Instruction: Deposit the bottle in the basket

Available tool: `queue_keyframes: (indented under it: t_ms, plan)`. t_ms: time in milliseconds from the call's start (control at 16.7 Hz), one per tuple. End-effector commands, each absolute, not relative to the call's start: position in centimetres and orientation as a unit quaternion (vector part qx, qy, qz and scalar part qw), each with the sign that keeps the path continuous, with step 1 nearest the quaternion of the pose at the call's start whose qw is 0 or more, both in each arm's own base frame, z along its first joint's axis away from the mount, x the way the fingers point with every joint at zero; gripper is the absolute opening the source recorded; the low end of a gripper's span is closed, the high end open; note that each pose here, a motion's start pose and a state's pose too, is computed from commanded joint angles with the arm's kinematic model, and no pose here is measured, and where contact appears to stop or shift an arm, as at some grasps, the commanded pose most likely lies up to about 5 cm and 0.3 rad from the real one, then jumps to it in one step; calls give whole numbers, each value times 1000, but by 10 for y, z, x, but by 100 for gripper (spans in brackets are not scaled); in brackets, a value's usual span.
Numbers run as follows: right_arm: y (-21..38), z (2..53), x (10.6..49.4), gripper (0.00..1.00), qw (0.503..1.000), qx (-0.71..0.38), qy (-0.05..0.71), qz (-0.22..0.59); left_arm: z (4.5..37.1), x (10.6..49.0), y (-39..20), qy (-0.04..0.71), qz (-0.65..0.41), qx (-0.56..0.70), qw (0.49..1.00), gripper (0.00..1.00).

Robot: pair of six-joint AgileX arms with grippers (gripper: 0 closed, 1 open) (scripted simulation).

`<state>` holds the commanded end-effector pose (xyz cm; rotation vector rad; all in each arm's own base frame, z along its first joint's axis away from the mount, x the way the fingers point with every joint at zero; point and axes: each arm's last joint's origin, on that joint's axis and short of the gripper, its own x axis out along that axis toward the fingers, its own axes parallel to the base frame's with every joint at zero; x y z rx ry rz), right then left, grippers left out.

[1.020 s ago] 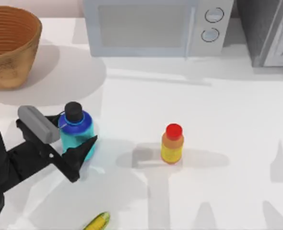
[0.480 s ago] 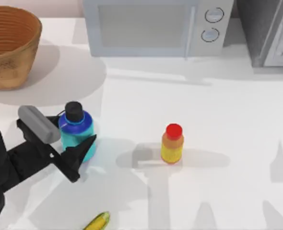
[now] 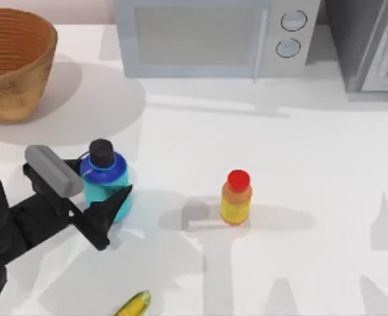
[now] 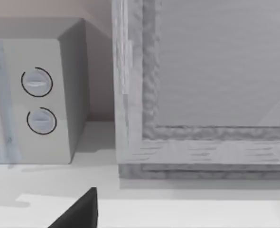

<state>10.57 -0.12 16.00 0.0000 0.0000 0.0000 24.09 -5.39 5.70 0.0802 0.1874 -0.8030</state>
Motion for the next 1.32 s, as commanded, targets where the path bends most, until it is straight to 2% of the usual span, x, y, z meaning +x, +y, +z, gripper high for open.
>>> queue_keyframes:
  t_ms: [300, 540, 720, 900, 1020, 1320]
  plan:
    - [-1, 160, 106, 100, 1000, 0, 0, 0, 65, 265, -63, 70, -440, 46, 894, 0]
    - [-1, 160, 106, 100, 1000, 0, 0, 0, 93, 324, -71, 37, -523, 53, 850, 0]
    - [-1, 160, 106, 100, 1000, 0, 0, 0, 132, 375, -57, 27, -564, 50, 824, 0]
    - [-1, 160, 106, 100, 1000, 0, 0, 0, 182, 416, -15, 28, -568, 40, 821, 0]
    - [-1, 160, 106, 100, 1000, 0, 0, 0, 213, 431, 26, 35, -551, 29, 833, 0]
    - [-1, 160, 106, 100, 1000, 0, 0, 0, 269, 426, 137, 47, -459, 17, 887, 0]
